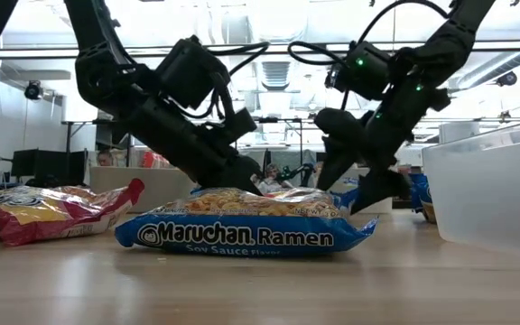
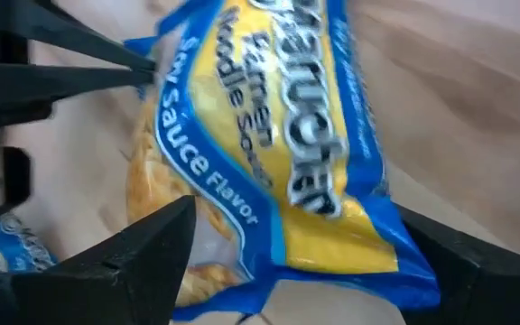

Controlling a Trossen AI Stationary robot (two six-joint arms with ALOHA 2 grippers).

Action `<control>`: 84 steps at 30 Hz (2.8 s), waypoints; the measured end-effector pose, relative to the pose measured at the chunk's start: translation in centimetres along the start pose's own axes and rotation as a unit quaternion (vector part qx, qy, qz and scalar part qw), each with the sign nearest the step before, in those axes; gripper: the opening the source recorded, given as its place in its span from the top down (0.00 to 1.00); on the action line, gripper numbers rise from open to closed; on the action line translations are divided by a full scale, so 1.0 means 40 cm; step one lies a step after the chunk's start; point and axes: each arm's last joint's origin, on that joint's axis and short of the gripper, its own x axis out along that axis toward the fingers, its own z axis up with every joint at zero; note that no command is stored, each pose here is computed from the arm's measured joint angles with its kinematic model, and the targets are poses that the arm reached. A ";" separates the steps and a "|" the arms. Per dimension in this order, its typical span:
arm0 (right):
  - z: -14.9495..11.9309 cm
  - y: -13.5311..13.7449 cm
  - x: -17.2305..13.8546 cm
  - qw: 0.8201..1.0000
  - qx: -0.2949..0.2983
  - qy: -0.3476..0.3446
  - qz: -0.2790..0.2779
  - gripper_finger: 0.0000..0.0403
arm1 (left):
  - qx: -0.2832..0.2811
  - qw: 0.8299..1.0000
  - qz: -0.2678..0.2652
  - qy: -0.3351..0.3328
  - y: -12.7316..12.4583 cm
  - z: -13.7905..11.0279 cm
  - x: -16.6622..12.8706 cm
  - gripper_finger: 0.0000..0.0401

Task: Sort Maruchan noodles
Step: Put the blue noodle pack into the white bin

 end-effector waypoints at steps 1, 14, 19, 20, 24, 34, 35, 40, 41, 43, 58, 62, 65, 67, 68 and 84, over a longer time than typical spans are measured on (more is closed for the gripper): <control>0.001 0.001 0.007 1.000 -0.001 -0.004 0.005 0.25 | 0.000 1.000 0.000 0.000 0.000 0.000 0.000 1.00; 0.027 0.025 0.037 0.994 -0.022 -0.072 0.073 0.51 | -0.011 1.000 -0.009 0.003 -0.001 -0.001 0.000 1.00; 0.033 0.033 0.024 0.993 -0.031 -0.081 0.080 0.78 | -0.013 1.000 -0.010 0.002 -0.001 -0.001 0.000 1.00; 0.033 0.034 0.022 0.993 -0.033 -0.082 0.081 0.84 | -0.014 1.000 -0.010 0.002 -0.001 -0.001 0.000 1.00; 0.036 0.038 0.013 0.992 -0.043 -0.086 0.085 0.95 | -0.013 1.000 -0.011 0.002 0.000 0.007 -0.007 1.00; 0.061 0.054 -0.089 0.990 -0.069 -0.075 0.094 0.97 | 0.023 1.000 -0.011 0.006 0.035 0.089 -0.102 1.00; 0.070 0.058 -0.109 0.990 -0.074 -0.076 0.088 0.97 | 0.029 1.000 -0.012 0.001 0.041 0.101 -0.116 1.00; 0.122 0.093 -0.220 0.990 -0.111 -0.067 0.053 0.97 | 0.051 0.998 -0.012 -0.035 0.074 0.152 -0.193 1.00; 0.135 0.102 -0.244 0.990 -0.119 -0.062 0.044 0.97 | 0.054 0.997 -0.012 -0.047 0.081 0.161 -0.210 1.00; 0.165 0.122 -0.290 0.989 -0.139 -0.051 0.024 0.97 | 0.062 0.996 -0.018 -0.069 0.095 0.176 -0.243 1.00; 0.363 0.150 -0.414 0.756 -0.594 0.157 -0.225 0.97 | 0.091 0.979 -0.034 -0.178 0.172 0.193 -0.406 1.00; 0.397 0.127 -0.355 0.688 -0.654 0.233 -0.209 0.97 | 0.093 0.977 -0.031 -0.188 0.180 0.183 -0.417 1.00; 0.417 0.099 -0.302 0.651 -0.674 0.287 -0.200 0.97 | 0.092 0.977 -0.029 -0.190 0.182 0.175 -0.417 1.00; 0.425 0.084 -0.268 0.611 -0.689 0.323 -0.217 0.97 | 0.093 0.978 -0.029 -0.187 0.183 0.171 -0.415 1.00; 0.428 0.076 -0.252 0.588 -0.696 0.341 -0.231 0.97 | 0.093 0.978 -0.028 -0.187 0.183 0.171 -0.413 1.00; 0.437 0.041 -0.176 0.490 -0.730 0.416 -0.231 0.97 | 0.096 0.978 -0.027 -0.184 0.183 0.169 -0.410 1.00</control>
